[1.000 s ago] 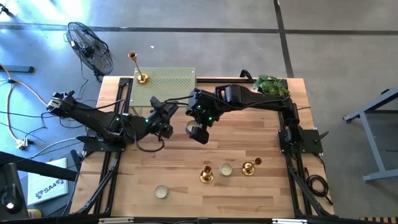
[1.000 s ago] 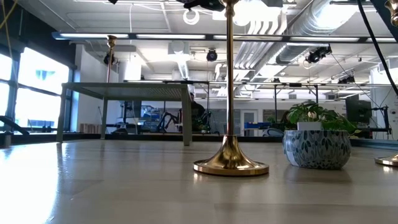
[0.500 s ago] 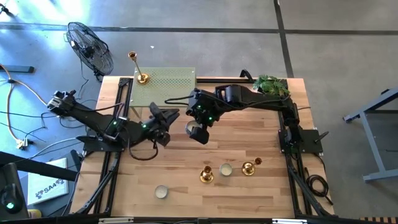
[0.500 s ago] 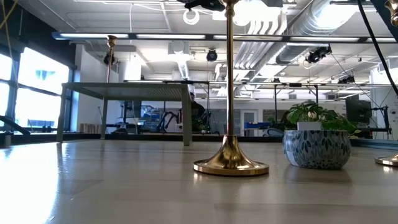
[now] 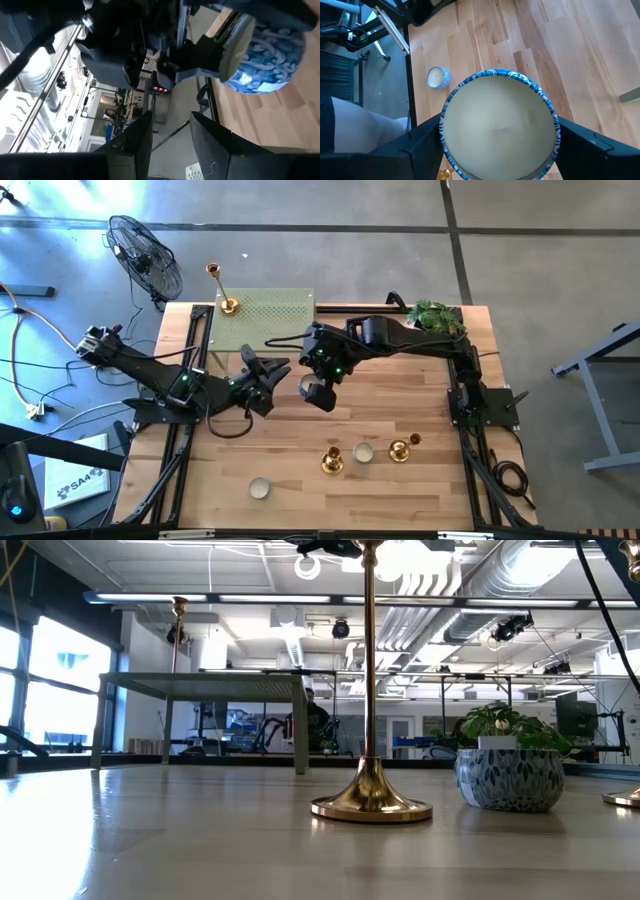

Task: Pick & Place candle stick holders
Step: Put the top right blue patterned round candle on the shelf

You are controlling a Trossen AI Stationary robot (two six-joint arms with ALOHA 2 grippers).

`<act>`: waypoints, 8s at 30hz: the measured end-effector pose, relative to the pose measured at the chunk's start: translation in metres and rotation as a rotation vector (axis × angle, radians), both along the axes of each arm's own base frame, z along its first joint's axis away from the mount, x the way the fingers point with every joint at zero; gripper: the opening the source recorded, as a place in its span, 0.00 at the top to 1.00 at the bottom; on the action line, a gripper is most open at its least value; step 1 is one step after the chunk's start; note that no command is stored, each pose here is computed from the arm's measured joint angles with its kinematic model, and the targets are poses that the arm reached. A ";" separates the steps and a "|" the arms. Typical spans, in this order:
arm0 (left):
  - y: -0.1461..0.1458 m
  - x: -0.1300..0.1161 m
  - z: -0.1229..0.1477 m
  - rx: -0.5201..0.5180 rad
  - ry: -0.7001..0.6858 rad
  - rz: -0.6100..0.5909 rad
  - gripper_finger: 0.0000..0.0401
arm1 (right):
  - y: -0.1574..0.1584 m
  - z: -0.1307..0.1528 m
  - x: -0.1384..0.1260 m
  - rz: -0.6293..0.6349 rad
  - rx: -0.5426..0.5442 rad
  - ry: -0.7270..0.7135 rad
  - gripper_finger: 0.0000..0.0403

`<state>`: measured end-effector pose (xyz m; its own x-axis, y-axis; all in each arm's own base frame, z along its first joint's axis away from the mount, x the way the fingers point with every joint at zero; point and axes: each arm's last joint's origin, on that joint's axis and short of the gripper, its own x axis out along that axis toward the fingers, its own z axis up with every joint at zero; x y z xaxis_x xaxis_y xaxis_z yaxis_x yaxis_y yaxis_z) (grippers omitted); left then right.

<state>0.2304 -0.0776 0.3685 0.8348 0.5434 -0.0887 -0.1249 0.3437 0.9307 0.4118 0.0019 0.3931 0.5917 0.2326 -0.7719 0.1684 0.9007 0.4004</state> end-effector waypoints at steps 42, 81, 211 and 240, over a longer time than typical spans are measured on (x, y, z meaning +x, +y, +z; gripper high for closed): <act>0.001 -0.001 0.000 0.075 0.045 0.048 0.24 | 0.000 0.000 0.000 -0.009 0.002 0.008 0.26; -0.005 0.002 -0.006 0.070 0.108 -0.216 0.11 | 0.000 0.000 -0.001 0.007 0.009 0.006 0.26; 0.016 0.015 -0.007 0.052 0.140 -0.505 0.11 | 0.004 0.003 0.002 0.065 0.017 -0.046 0.26; 0.012 0.029 -0.020 0.086 0.205 -0.490 0.11 | 0.004 0.005 0.006 0.093 0.007 -0.099 0.26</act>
